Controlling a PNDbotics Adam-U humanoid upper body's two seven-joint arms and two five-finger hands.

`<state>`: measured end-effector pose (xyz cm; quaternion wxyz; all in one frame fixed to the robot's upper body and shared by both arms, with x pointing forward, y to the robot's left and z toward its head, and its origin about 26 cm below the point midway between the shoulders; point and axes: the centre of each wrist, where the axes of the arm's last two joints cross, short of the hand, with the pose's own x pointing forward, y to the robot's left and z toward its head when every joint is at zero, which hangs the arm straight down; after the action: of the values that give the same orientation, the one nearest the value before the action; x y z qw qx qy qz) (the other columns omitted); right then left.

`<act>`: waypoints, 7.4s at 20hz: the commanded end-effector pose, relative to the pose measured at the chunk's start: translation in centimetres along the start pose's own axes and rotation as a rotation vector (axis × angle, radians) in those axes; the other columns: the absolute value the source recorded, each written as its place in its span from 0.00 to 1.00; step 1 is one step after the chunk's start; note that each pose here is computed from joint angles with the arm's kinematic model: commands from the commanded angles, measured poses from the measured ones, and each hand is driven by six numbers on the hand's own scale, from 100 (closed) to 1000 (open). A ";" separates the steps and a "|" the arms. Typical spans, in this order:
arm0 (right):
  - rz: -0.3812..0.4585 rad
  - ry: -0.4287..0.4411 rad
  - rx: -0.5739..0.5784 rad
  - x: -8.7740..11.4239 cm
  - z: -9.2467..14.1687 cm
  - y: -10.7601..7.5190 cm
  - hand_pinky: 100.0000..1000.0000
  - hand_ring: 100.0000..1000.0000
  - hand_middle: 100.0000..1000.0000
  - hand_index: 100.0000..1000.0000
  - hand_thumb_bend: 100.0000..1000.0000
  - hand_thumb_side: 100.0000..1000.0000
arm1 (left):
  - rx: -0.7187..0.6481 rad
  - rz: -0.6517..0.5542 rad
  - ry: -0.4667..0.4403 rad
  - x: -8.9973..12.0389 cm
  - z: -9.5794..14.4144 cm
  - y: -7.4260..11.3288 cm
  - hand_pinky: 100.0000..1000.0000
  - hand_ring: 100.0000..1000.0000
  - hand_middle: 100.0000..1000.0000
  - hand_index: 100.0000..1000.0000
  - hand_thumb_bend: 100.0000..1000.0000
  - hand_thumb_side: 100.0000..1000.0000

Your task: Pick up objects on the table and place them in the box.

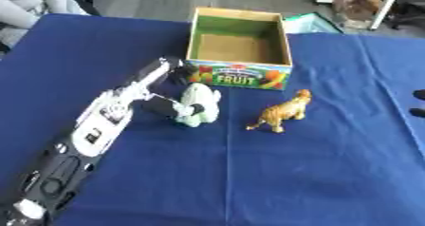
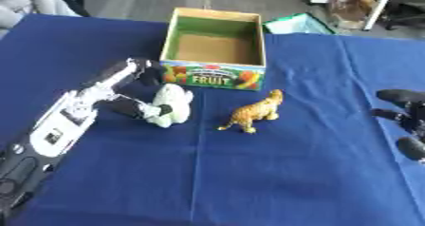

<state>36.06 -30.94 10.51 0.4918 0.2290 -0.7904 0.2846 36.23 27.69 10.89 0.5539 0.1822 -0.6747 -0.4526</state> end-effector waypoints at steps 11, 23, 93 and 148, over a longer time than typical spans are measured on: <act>0.022 -0.010 0.017 0.6 -0.2 -0.1 0.86 0.97 0.80 0.77 0.46 0.12 | -0.043 -0.099 0.038 -1.2 -2.0 -1.0 0.67 0.63 0.68 0.79 0.57 0.13; 0.022 -0.009 0.014 0.6 -0.2 -0.1 0.86 0.97 0.80 0.77 0.46 0.12 | 0.004 -0.182 0.091 -2.3 -1.9 -1.5 0.61 0.54 0.54 0.68 0.00 0.12; 0.690 -0.374 0.678 3.7 -14.2 0.2 0.84 0.96 0.81 0.81 0.40 0.11 | 0.552 0.326 -0.237 4.3 6.3 9.5 0.70 0.65 0.66 0.76 0.20 0.44; 1.047 -0.170 1.009 -0.5 -18.2 6.0 0.76 0.86 0.70 0.73 0.36 0.04 | 0.507 0.363 -0.222 4.6 5.9 8.0 0.70 0.65 0.66 0.76 0.14 0.47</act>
<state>44.05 -14.20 13.96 0.2426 0.0121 -0.7001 0.6714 31.59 30.85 19.13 0.5006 0.1348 -0.8369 -0.1755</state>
